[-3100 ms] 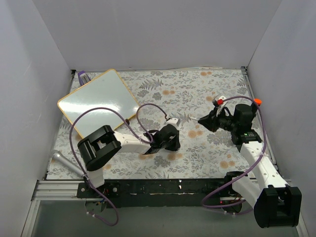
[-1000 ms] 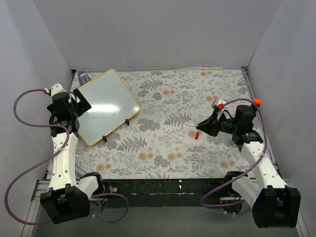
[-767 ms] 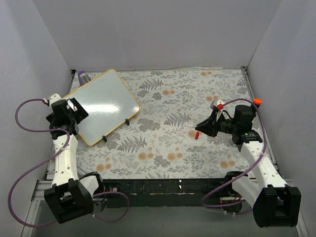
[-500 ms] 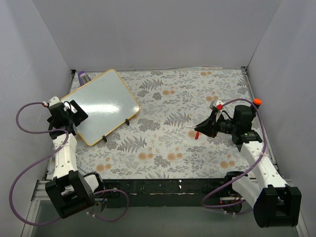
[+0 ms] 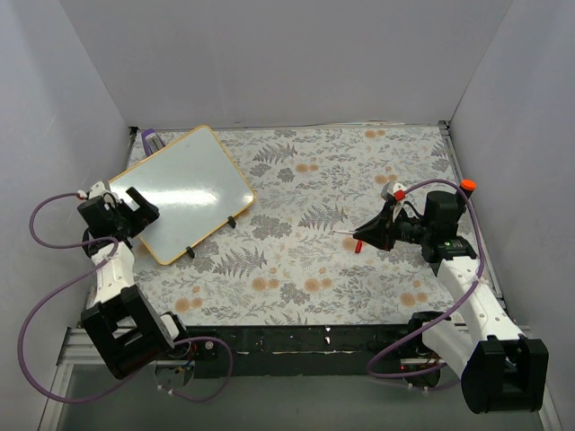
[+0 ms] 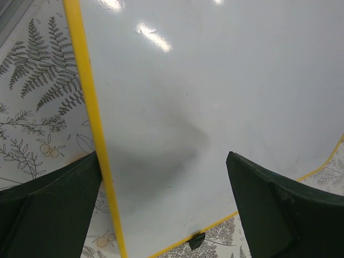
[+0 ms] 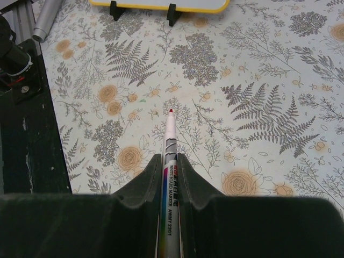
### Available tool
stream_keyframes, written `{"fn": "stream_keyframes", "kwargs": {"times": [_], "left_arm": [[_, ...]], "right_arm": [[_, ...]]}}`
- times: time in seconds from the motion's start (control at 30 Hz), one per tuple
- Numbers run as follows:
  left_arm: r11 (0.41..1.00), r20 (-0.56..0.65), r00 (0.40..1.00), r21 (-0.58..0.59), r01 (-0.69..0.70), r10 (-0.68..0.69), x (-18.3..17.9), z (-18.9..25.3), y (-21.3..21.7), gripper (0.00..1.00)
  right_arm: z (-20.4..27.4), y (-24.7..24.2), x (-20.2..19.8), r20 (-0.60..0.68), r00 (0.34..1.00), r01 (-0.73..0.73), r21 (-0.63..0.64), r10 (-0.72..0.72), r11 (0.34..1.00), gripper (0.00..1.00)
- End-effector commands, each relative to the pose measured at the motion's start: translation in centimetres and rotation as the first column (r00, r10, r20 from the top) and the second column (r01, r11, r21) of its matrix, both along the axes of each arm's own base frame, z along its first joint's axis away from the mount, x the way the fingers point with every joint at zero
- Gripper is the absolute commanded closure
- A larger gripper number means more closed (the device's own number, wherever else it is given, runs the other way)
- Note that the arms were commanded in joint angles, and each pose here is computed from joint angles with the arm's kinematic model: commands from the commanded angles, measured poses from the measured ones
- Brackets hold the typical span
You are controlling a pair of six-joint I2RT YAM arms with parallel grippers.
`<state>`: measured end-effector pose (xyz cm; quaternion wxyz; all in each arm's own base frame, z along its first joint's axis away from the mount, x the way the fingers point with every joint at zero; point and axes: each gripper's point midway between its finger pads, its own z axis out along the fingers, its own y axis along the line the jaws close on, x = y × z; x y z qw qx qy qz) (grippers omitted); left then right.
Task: Write a sentence on the whiteboard
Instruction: Pick up the whiteboard from the whiteboard stand.
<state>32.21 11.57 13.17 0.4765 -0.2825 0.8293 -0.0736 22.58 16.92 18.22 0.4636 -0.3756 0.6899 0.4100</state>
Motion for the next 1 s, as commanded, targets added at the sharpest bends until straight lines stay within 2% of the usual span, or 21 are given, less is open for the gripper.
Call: {"fn": "stream_keyframes", "kwargs": {"times": [0.0, 0.2, 0.23, 0.3, 0.37, 0.67, 0.87, 0.9, 0.93, 0.97], "left_arm": [[0.991, 0.069, 0.989, -0.018, 0.13, -0.129, 0.5, -0.7, -1.4, 0.02], [0.971, 0.161, 0.959, -0.025, 0.238, -0.231, 0.8, -0.6, -2.7, 0.05], [0.965, 0.185, 0.95, -0.015, 0.26, -0.253, 1.1, -0.1, -2.8, 0.11], [0.949, 0.214, 0.929, -0.019, 0.314, -0.303, 1.3, 0.5, -3.7, 0.12], [0.928, 0.245, 0.903, -0.027, 0.371, -0.354, 1.5, 0.9, -4.5, 0.19], [0.904, 0.289, 0.87, -0.035, 0.427, -0.4, 2.4, 1.0, -4.7, 0.23], [0.888, 0.316, 0.85, -0.046, 0.458, -0.422, 2.6, 1.5, -4.9, 0.46], [0.886, 0.322, 0.846, -0.041, 0.462, -0.426, 2.7, 1.8, -4.9, 0.54], [0.886, 0.325, 0.844, -0.039, 0.463, -0.427, 2.7, 2.0, -4.9, 0.86], [0.884, 0.329, 0.841, -0.036, 0.465, -0.429, 2.7, 2.2, -4.9, 0.94]], "right_arm": [[1.6, 0.4, 0.1, 0.044, 0.998, -0.036, 0.015, 0.035, 0.999, 0.99], [1.6, 0.4, 0.0, 0.047, 0.998, -0.035, 0.015, 0.034, 0.999, 0.99], [1.6, 0.4, 0.0, 0.049, 0.998, -0.035, 0.015, 0.034, 0.999, 0.99], [1.6, 0.4, 0.0, 0.047, 0.998, -0.036, 0.016, 0.035, 0.999, 0.99], [1.5, 0.4, 0.0, 0.046, 0.998, -0.036, 0.016, 0.035, 0.999, 0.99], [1.6, 0.4, 0.0, 0.047, 0.998, -0.036, 0.016, 0.035, 0.999, 0.99], [1.4, 0.5, 0.0, 0.043, 0.998, -0.038, 0.016, 0.038, 0.999, 0.99], [1.4, 0.4, 0.0, 0.043, 0.998, -0.038, 0.017, 0.037, 0.999, 0.99], [1.4, 0.4, 0.0, 0.043, 0.998, -0.038, 0.017, 0.037, 0.999, 0.99], [1.5, 0.5, 0.0, 0.043, 0.998, -0.041, 0.018, 0.04, 0.999, 0.99]]}}
